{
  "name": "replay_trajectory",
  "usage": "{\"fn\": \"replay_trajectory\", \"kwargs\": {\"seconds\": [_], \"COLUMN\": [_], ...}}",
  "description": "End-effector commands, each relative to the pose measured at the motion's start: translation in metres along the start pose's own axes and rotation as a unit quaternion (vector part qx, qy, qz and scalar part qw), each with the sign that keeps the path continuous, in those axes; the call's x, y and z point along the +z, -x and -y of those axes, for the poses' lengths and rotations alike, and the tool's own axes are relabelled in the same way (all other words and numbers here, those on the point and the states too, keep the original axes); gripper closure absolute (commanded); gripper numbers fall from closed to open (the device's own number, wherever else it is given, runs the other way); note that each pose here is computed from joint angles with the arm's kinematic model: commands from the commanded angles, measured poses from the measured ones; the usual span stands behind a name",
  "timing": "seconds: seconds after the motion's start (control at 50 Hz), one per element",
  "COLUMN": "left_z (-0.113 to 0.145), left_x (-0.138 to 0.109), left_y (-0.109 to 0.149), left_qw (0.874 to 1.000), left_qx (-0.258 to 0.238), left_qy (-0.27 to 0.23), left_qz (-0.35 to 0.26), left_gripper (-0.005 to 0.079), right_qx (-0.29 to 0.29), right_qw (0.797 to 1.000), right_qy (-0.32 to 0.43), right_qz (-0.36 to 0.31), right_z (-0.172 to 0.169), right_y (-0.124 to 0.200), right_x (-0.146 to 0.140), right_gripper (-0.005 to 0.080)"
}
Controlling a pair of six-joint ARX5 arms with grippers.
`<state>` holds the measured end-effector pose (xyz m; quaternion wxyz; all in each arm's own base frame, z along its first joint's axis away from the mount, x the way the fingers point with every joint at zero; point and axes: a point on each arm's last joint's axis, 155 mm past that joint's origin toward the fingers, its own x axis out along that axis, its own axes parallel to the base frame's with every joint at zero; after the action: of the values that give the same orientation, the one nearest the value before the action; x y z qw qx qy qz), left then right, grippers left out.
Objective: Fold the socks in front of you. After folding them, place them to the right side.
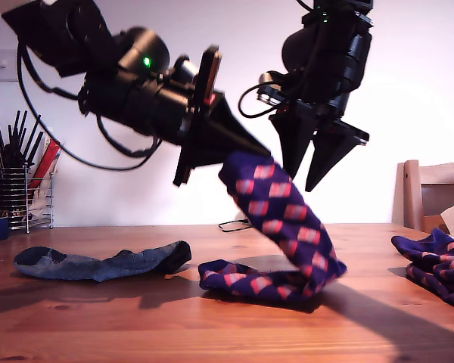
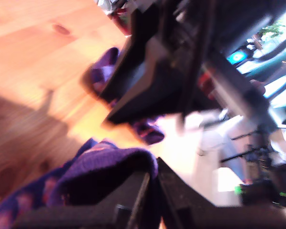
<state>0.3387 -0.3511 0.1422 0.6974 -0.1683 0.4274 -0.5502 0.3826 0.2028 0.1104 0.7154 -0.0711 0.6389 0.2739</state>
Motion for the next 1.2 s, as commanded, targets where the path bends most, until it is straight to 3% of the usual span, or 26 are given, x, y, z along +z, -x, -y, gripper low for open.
{"fn": "replay_trajectory", "kwargs": {"seconds": [0.0,0.32,0.42,0.52,0.78,1.18], "left_z": [-0.021,-0.074,-0.083,-0.095,-0.115,-0.122], "left_x": [-0.007,-0.021,-0.028,-0.039,-0.044,-0.043], "left_y": [0.006,0.017,0.012,0.006,0.003,0.007], "left_qw": [0.999,0.984,0.983,0.982,0.975,0.969], "left_qx": [0.043,0.171,0.175,0.179,0.204,0.223], "left_qy": [-0.007,-0.048,-0.041,-0.035,-0.062,-0.077], "left_qz": [-0.005,-0.033,-0.041,-0.055,-0.066,-0.068], "left_gripper": [0.0763,0.0763,0.0763,0.0763,0.0763,0.0763], "right_qx": [0.0,0.03,0.035,0.047,0.051,0.047], "right_qw": [1.0,0.998,0.998,0.997,0.996,0.995], "right_qy": [-0.003,0.008,0.015,0.026,0.046,0.05], "right_qz": [-0.01,-0.049,-0.054,-0.052,-0.061,-0.07], "right_z": [0.003,-0.016,-0.024,-0.035,-0.051,-0.047], "right_y": [-0.006,-0.007,-0.008,-0.01,-0.023,-0.063], "right_x": [-0.003,-0.022,-0.023,-0.022,-0.027,-0.042], "right_gripper": [0.0468,0.0491,0.0582,0.0773,0.0765,0.0765]}}
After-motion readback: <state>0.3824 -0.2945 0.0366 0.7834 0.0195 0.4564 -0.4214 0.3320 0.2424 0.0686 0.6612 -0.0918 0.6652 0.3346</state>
